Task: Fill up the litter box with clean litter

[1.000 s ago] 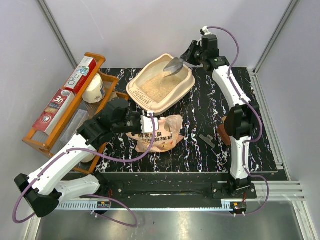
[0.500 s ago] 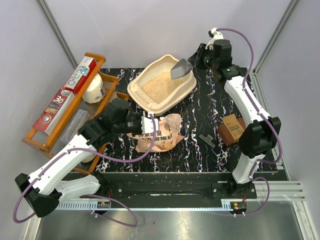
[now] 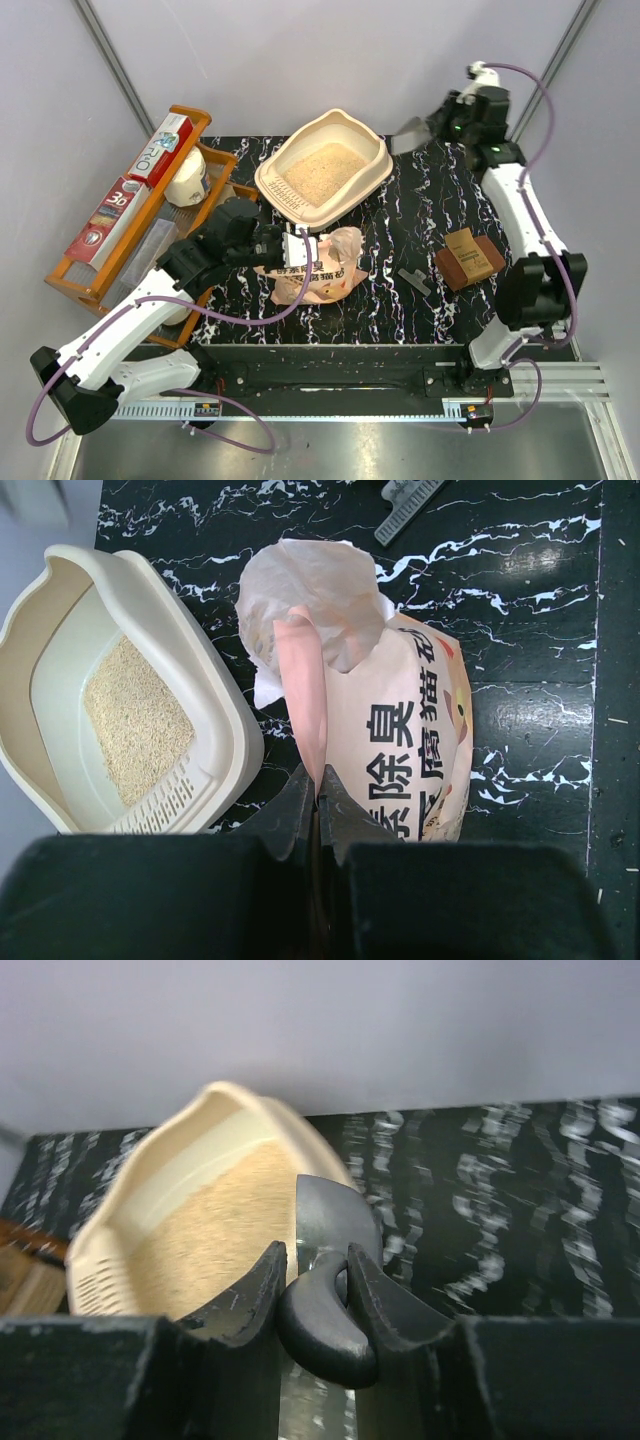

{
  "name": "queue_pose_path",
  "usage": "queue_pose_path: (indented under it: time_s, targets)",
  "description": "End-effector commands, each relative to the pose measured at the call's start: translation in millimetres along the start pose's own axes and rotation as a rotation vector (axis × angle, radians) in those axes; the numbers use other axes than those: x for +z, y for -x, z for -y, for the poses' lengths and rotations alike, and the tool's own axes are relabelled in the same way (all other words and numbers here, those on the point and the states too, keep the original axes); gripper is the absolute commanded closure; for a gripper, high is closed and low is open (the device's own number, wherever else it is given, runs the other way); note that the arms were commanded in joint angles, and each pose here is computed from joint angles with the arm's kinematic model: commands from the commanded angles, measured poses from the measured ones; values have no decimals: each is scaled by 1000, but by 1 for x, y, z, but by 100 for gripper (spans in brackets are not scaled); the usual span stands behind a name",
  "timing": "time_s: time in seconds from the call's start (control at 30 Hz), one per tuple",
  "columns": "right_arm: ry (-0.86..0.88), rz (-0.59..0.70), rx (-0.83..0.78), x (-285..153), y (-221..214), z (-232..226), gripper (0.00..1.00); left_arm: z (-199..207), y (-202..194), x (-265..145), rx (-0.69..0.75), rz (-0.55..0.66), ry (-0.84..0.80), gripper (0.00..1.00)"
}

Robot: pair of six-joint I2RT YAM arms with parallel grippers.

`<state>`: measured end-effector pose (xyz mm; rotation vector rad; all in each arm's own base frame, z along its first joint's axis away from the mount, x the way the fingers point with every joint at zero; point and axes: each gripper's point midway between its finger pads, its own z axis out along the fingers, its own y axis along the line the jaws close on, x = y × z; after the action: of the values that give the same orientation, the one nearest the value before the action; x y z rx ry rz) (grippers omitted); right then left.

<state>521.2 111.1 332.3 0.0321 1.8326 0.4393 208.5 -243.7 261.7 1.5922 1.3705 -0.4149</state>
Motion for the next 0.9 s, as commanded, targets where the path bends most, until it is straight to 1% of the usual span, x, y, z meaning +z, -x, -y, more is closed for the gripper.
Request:
queue_pose_path:
  time_s: [0.0,0.03,0.07,0.1,0.17,0.3,0.33,0.4,0.43,0.5,0.53,0.57,0.67,0.8,0.87]
  targets:
    - [-162,132,40,-65,43,68,100,-3,8,1,9,48,13,100]
    - [-182,111,55,-72,35,77,100,-3,8,1,8,48,13,100]
    - [-220,104,69,-80,31,96,100,-3,9,2,1,52,12,100]
    - [-237,63,82,-84,11,105,100,-3,8,3,-3,50,10,100]
    - [-260,43,79,-99,-1,115,100,-2,9,4,-11,54,7,100]
    - [-251,-61,124,-121,-50,119,100,-2,10,5,-23,59,1,100]
    - [-179,-102,137,-123,-62,107,100,-1,10,5,-26,59,-1,100]
    - [-88,-165,130,-129,-81,95,100,-1,10,6,-29,59,-3,100]
    - [19,-220,136,-133,-93,77,98,-1,10,6,-30,59,-5,100]
    - [112,-271,100,-136,-105,66,93,-1,10,8,-36,58,-10,100]
    - [169,-298,108,-139,-111,58,92,-1,10,9,-39,58,-12,100]
    - [186,-309,109,-139,-114,57,91,-1,11,9,-38,61,-14,100]
    - [236,-355,142,-135,-124,58,92,-3,12,10,-40,60,-15,100]
    - [215,-412,189,-120,-143,76,95,-4,11,10,-39,54,-10,100]
    - [222,-425,220,-116,-146,82,95,-4,10,10,-42,51,-9,100]
